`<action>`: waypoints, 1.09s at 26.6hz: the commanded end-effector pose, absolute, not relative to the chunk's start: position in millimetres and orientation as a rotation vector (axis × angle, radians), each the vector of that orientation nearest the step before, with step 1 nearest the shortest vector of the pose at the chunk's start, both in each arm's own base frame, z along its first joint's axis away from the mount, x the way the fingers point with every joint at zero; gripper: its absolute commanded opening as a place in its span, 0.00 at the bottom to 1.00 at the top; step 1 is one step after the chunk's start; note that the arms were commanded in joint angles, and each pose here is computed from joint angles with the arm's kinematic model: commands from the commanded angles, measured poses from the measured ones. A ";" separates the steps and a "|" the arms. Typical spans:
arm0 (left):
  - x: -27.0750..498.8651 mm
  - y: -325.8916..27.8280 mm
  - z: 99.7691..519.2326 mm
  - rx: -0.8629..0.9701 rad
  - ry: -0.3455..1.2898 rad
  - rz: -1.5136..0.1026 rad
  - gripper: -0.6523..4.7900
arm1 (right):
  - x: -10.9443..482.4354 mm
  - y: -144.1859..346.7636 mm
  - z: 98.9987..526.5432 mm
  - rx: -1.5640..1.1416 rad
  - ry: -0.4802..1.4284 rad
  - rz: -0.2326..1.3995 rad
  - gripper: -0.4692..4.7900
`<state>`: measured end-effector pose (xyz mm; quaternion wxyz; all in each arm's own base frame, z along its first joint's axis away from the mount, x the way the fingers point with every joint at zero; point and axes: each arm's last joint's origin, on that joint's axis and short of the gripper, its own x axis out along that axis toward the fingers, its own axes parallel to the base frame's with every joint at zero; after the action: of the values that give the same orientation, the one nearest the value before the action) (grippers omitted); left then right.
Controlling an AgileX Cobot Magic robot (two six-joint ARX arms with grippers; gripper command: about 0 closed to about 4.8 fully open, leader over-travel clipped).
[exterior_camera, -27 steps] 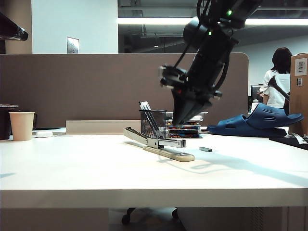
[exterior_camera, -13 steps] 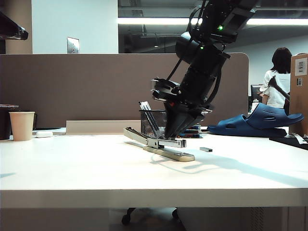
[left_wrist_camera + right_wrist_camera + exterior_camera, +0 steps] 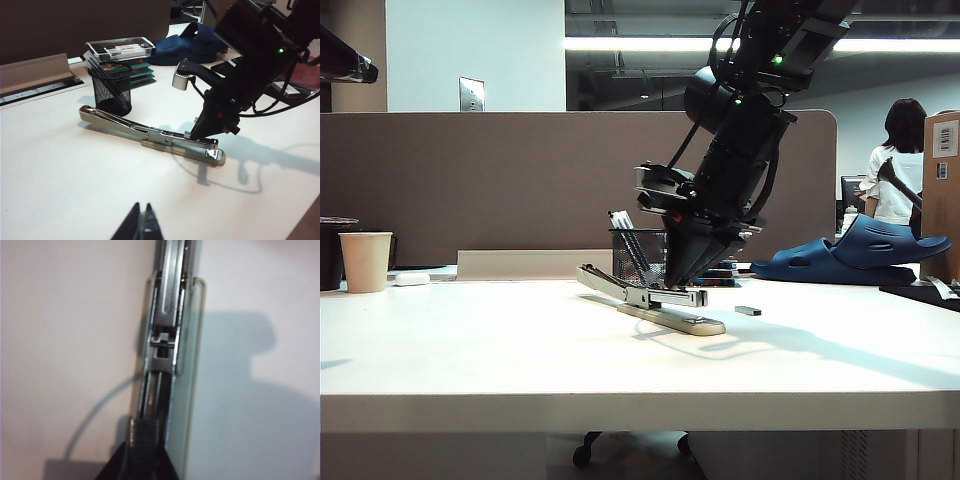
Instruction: Pick up a set of staples and put them into the open stapler.
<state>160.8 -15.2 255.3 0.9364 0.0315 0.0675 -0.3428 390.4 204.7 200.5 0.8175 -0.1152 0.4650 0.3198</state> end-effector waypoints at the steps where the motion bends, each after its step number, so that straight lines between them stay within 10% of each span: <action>1: 160.7 -15.4 258.1 0.076 0.120 -0.708 0.11 | 392.4 205.5 203.4 -0.252 0.968 0.678 0.21; 29: 160.6 -15.4 258.1 0.075 0.120 -0.708 0.11 | 392.7 204.2 200.4 -0.278 0.981 0.636 0.21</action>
<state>160.8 -15.2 255.3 0.9364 0.0315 0.0675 -0.3430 393.0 204.3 199.4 0.8252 -0.1283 0.4609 0.3003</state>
